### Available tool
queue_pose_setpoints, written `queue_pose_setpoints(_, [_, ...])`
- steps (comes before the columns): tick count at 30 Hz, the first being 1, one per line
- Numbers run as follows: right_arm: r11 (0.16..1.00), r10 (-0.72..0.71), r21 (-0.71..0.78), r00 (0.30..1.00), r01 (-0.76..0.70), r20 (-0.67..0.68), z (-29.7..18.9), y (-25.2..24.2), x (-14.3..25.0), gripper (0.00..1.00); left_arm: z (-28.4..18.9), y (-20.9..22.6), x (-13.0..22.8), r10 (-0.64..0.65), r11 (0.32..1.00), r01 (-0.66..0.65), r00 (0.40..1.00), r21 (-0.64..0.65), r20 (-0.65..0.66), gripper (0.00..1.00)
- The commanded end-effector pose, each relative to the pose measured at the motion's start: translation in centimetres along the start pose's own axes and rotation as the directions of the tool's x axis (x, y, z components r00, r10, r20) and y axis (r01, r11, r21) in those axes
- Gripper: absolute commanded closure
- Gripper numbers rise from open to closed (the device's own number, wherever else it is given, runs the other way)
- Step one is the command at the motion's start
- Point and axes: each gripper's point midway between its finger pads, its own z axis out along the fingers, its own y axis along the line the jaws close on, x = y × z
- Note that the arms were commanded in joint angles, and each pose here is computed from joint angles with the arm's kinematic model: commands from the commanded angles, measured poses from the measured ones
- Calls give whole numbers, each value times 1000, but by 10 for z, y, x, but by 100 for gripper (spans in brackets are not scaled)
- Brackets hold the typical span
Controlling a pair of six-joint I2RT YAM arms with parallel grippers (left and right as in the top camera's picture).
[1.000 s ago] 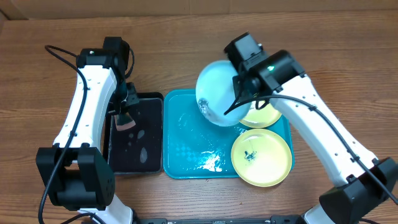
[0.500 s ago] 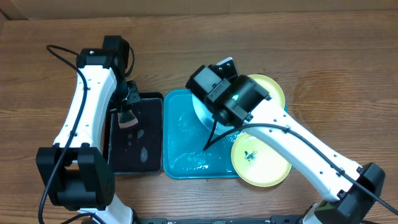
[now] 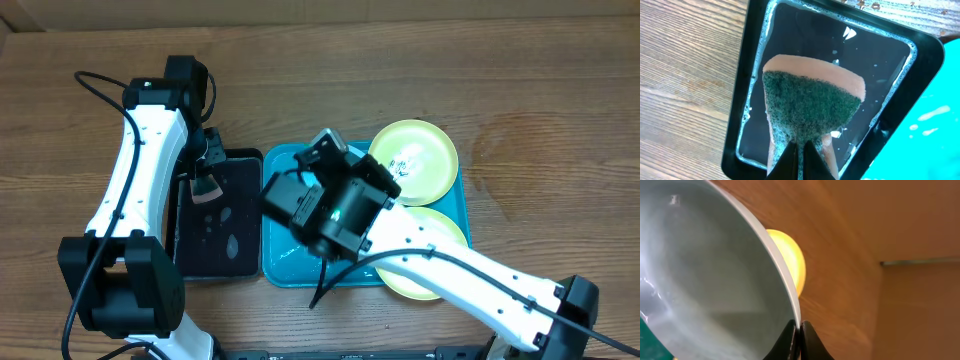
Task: Clean dirty plates on tray and stack at the side
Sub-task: 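Carry the white plate with the right gripper to the table's right side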
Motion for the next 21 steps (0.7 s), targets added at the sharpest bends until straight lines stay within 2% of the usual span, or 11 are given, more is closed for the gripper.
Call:
queue_pose_setpoints(1, [994, -39, 107, 998, 34, 53, -9, -13, -6, 96, -7, -4, 1, 27, 999, -27, 1000, 34, 15, 96])
queue_pose_setpoints(9, [973, -109, 214, 987, 82, 119, -25, -22, -14, 96, -7, -5, 0, 27, 999, -28, 999, 43, 18, 96])
queue_pose_setpoints(21, [971, -108, 228, 984, 73, 142, -29, -21, -18, 96, -7, -5, 0, 30, 999, -31, 999, 43, 18, 96])
